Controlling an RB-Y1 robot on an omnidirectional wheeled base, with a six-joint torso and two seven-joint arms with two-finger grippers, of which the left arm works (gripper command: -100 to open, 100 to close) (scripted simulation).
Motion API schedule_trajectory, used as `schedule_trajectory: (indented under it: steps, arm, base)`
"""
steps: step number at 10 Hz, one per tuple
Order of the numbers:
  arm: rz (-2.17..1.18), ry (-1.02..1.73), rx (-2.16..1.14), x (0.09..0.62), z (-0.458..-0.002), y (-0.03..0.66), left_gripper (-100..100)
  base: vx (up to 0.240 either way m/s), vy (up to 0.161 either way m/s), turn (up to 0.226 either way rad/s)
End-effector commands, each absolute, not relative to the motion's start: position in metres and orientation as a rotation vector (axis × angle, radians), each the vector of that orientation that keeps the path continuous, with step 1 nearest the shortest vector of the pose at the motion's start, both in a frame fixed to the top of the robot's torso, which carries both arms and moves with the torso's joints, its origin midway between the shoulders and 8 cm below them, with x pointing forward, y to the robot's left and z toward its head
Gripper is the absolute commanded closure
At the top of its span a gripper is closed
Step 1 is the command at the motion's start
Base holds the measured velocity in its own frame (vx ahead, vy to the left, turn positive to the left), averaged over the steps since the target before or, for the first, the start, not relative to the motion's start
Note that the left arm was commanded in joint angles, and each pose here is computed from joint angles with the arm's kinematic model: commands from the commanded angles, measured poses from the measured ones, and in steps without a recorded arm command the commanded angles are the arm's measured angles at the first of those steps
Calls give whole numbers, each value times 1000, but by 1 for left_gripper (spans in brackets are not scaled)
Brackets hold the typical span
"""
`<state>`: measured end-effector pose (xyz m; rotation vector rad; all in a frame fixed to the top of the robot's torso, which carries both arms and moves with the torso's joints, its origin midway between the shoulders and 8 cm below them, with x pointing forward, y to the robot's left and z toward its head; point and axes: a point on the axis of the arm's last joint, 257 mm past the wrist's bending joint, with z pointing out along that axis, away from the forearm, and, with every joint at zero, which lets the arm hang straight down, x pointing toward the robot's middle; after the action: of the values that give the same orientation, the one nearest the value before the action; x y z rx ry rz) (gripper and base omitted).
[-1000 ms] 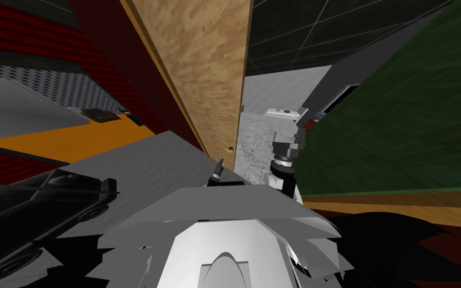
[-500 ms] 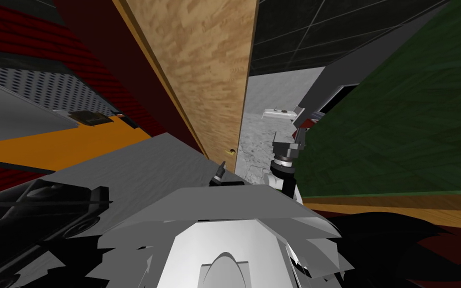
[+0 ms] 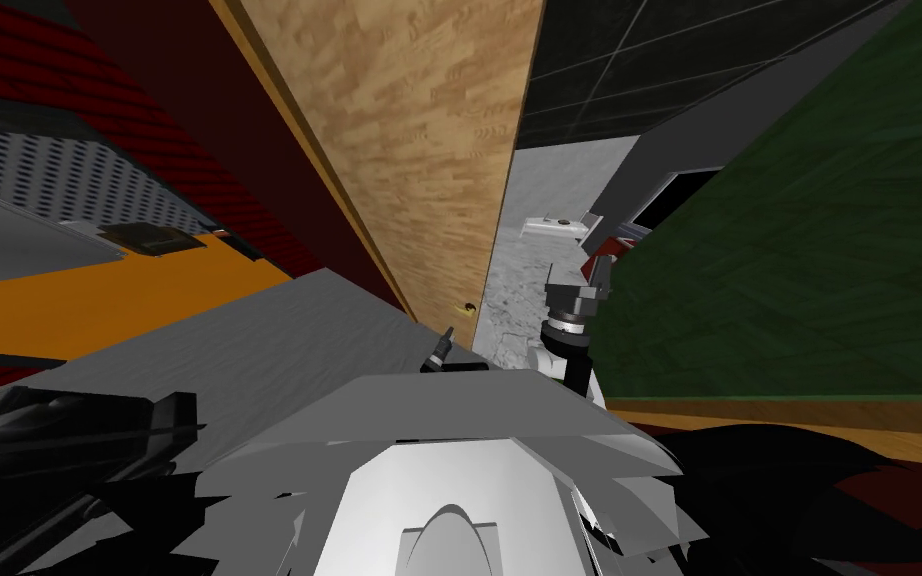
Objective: Push the door open
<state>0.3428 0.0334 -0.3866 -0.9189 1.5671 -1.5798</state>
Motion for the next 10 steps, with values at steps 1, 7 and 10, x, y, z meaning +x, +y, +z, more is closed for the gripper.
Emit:
schedule_trajectory:
  steps: [1,7,10]
  arm:
    - [-1580,1567,-919,343,-387,33,-100]
    - [-1570,1556,-934,351,-390,36,-100]
    - [-1568,1553,-937,353,-391,37,-100]
  base:
    - [59,40,-16]
    - [156,-86,-30]
    - [147,-82,-20]
